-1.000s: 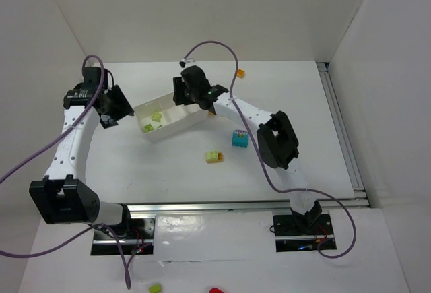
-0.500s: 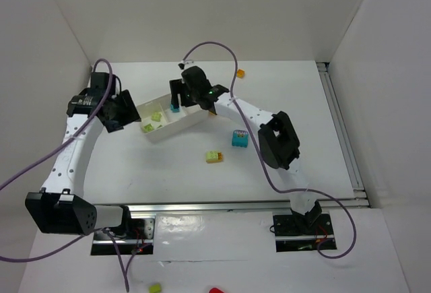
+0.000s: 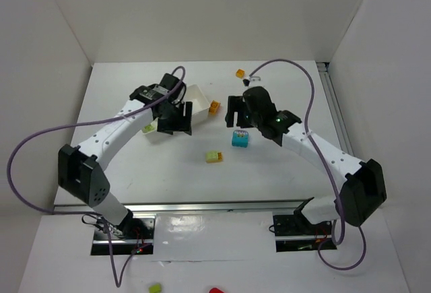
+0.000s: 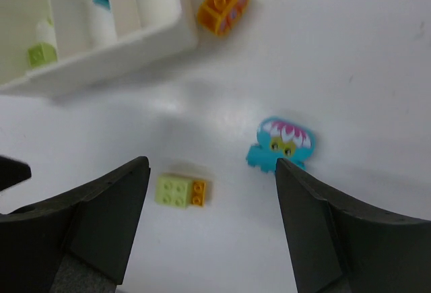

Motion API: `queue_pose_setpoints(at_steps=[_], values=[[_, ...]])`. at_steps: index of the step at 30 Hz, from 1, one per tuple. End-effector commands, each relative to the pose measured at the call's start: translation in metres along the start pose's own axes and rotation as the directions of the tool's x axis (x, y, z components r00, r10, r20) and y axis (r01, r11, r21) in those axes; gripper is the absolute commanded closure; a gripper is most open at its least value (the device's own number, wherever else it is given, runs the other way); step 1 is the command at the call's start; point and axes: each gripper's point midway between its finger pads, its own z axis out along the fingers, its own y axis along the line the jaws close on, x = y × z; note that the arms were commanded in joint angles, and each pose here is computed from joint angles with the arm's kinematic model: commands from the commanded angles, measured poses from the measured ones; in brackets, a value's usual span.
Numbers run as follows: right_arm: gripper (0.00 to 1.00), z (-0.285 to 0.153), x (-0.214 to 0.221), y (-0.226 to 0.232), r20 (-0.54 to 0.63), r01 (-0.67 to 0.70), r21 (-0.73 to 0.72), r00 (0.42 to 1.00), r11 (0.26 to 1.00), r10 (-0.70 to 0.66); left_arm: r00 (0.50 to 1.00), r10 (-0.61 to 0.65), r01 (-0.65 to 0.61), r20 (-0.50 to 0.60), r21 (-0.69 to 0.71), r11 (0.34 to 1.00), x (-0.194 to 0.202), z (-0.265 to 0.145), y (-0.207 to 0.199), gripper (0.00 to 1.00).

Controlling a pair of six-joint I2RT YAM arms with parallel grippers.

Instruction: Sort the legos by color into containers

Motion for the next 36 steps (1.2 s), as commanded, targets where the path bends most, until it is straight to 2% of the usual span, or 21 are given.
queue_pose_setpoints(at_steps=[1,4,6,8,12,14,17,24,30,36], values=[[0.17,-0.006,0.067,-0.022,-0.182,-0.082,0.051,0.979,0.995,0.090,0.978,0.208,-0.201,-0.025,0.169,0.965,0.007,0.013,-0.055,0.23],[0.17,-0.015,0.081,-0.041,-0.204,-0.148,0.098,0.965,0.984,0.165,0.916,0.401,-0.393,-0.008,0.187,0.900,0.021,0.035,-0.080,0.15],[0.17,-0.023,0.080,-0.056,-0.187,-0.192,0.135,0.959,0.972,0.215,0.844,0.537,-0.533,-0.006,0.111,0.839,0.031,0.054,-0.090,0.12],[0.17,-0.029,0.088,-0.077,-0.193,-0.223,0.192,0.946,0.956,0.260,0.787,0.616,-0.616,0.026,0.057,0.785,0.031,0.066,-0.100,0.10],[0.17,-0.048,0.093,-0.112,-0.163,-0.285,0.289,0.926,0.914,0.341,0.700,0.710,-0.714,0.071,0.068,0.697,0.027,0.083,-0.109,0.10],[0.17,-0.054,0.100,-0.129,-0.161,-0.312,0.332,0.911,0.890,0.379,0.678,0.730,-0.735,0.089,0.075,0.674,0.024,0.087,-0.113,0.11],[0.17,-0.064,0.103,-0.144,-0.156,-0.323,0.365,0.903,0.873,0.400,0.621,0.781,-0.783,0.059,0.082,0.616,0.035,0.103,-0.115,0.14],[0.17,-0.073,0.104,-0.160,-0.155,-0.323,0.397,0.899,0.859,0.409,0.558,0.830,-0.818,0.019,0.178,0.547,0.065,0.119,-0.117,0.17],[0.17,-0.071,0.104,-0.160,-0.163,-0.325,0.387,0.897,0.863,0.410,0.546,0.838,-0.826,-0.009,0.160,0.540,0.072,0.130,-0.107,0.18],[0.17,-0.070,0.106,-0.162,-0.175,-0.322,0.389,0.894,0.863,0.412,0.543,0.839,-0.826,-0.028,0.163,0.540,0.078,0.133,-0.101,0.28]])
